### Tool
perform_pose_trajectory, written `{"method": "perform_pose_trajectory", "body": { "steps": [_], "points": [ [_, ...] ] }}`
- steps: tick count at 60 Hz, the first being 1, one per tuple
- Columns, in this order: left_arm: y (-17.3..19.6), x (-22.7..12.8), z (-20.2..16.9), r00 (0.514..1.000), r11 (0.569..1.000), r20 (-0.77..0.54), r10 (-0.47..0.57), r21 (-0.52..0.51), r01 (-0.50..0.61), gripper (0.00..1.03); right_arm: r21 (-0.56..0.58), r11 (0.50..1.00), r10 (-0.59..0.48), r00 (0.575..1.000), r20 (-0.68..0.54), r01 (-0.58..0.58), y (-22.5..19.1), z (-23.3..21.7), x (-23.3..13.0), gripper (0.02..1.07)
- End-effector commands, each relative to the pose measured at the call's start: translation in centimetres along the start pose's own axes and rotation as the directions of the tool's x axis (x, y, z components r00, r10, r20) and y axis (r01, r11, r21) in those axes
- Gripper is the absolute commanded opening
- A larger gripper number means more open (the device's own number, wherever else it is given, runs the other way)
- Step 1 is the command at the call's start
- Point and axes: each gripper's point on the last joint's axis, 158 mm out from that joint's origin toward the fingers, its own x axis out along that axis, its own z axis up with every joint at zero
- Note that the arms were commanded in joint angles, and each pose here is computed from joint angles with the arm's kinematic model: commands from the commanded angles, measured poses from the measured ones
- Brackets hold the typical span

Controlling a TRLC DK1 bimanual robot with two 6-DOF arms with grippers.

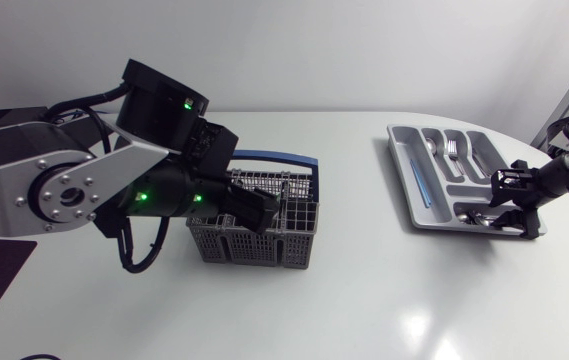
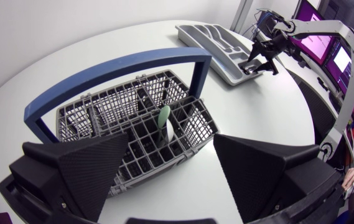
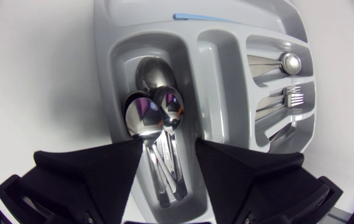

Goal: Unload the cutlery basket into the drawer organizer.

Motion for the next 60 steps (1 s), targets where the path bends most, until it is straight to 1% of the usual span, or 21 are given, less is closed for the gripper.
{"method": "perform_pose_trajectory", "body": {
  "steps": [1,7,9,11,23,25,28,32,42,46,47,48,51,60],
  "points": [
    [0.5,0.7,-1.1,0.999,0.999,-0.022,0.024,-0.042,-0.025,0.96,-0.002,1.000,0.010,1.000,0.005,-0.010,0.5,0.1,-0.9,1.03],
    [0.7,0.6,-0.8,0.999,0.997,-0.025,0.040,-0.063,-0.041,0.95,0.034,0.999,0.010,0.999,0.032,-0.011,0.7,1.2,-2.4,1.03],
    [0.7,0.5,-0.9,0.999,0.996,-0.036,0.041,-0.075,-0.044,0.93,0.054,0.998,0.020,0.998,0.052,-0.023,1.1,2.0,-3.6,1.03],
    [0.7,0.5,-0.8,0.998,0.995,-0.039,0.041,-0.086,-0.045,0.93,0.071,0.997,0.022,0.997,0.075,-0.028,1.3,2.8,-4.5,1.03],
    [1.0,0.9,-1.2,0.996,0.992,-0.072,0.056,-0.108,-0.064,0.91,0.184,0.982,0.011,0.985,0.175,-0.044,2.5,6.9,-8.3,1.03],
    [1.0,0.9,-1.2,0.995,0.992,-0.078,0.057,-0.110,-0.065,0.91,0.196,0.979,0.016,0.980,0.199,-0.056,3.1,7.8,-9.0,1.03],
    [1.0,1.0,-1.3,0.995,0.991,-0.084,0.058,-0.116,-0.068,0.85,0.202,0.977,0.019,0.970,0.244,-0.070,3.9,9.5,-10.1,1.03],
    [0.9,1.1,-1.0,0.995,0.990,-0.081,0.058,-0.120,-0.068,0.82,0.225,0.970,0.024,0.954,0.299,-0.095,5.3,11.9,-11.5,1.03],
    [0.9,1.4,-0.9,0.995,0.990,-0.087,0.058,-0.121,-0.068,0.81,0.251,0.956,0.051,0.930,0.365,-0.151,8.2,16.1,-12.8,1.02],
    [0.8,1.7,-0.9,0.994,0.990,-0.092,0.057,-0.120,-0.068,0.71,0.254,0.953,0.056,0.917,0.394,-0.167,9.2,17.4,-13.4,1.02],
    [0.8,1.8,-0.9,0.994,0.990,-0.094,0.058,-0.120,-0.069,0.70,0.255,0.952,0.057,0.917,0.395,-0.169,9.3,17.5,-13.5,1.02],
    [0.8,1.9,-0.9,0.994,0.990,-0.095,0.058,-0.120,-0.069,0.66,0.251,0.952,0.059,0.913,0.405,-0.173,9.7,18.1,-13.8,1.02],
    [0.8,2.2,-0.9,0.993,0.990,-0.100,0.058,-0.120,-0.070,0.59,0.259,0.949,0.058,0.906,0.419,-0.181,10.3,18.8,-14.2,1.02],
    [0.8,2.8,-0.9,0.992,0.990,-0.109,0.059,-0.118,-0.071,0.58,0.255,0.949,0.054,0.893,0.447,-0.185,12.3,21.4,-14.8,1.02]
  ]
}}
